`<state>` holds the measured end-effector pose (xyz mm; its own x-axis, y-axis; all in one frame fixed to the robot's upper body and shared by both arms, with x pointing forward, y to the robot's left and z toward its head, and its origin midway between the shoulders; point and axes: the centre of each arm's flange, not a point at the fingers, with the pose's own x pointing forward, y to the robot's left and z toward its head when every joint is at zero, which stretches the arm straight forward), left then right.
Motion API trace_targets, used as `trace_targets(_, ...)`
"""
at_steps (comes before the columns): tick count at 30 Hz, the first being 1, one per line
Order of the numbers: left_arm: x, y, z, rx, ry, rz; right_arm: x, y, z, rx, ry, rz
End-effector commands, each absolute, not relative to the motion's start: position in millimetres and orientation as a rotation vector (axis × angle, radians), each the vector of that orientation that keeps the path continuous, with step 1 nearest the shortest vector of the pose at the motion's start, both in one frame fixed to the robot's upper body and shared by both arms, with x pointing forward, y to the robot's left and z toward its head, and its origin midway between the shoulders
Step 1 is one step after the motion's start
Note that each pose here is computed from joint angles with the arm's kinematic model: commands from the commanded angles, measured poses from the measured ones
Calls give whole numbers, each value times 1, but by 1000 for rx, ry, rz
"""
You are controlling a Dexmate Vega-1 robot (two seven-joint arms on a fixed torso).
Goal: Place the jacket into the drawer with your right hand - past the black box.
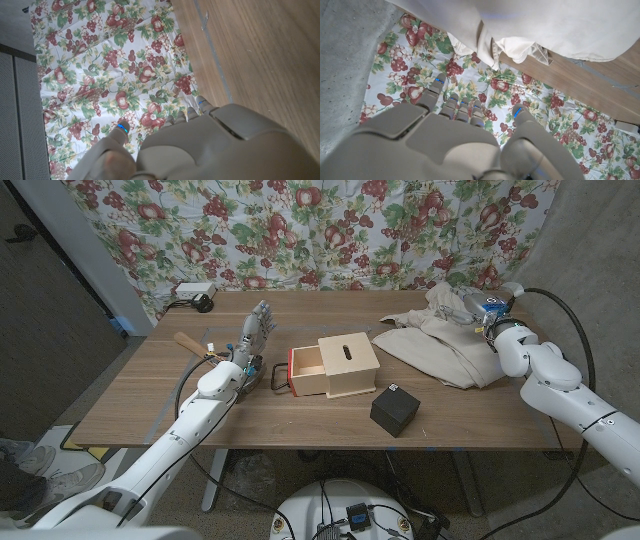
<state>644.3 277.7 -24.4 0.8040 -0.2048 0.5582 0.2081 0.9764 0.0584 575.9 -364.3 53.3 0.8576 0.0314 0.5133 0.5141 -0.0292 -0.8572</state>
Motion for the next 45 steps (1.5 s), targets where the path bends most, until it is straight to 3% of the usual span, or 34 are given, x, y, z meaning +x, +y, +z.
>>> trace_targets(1,644,279,-25,-3,-596,-217,582,-367,47,-1572,-402,-391)
trace_targets(45,649,279,-21,1,-594,-221,598,-371,39,-1633,-265,-350)
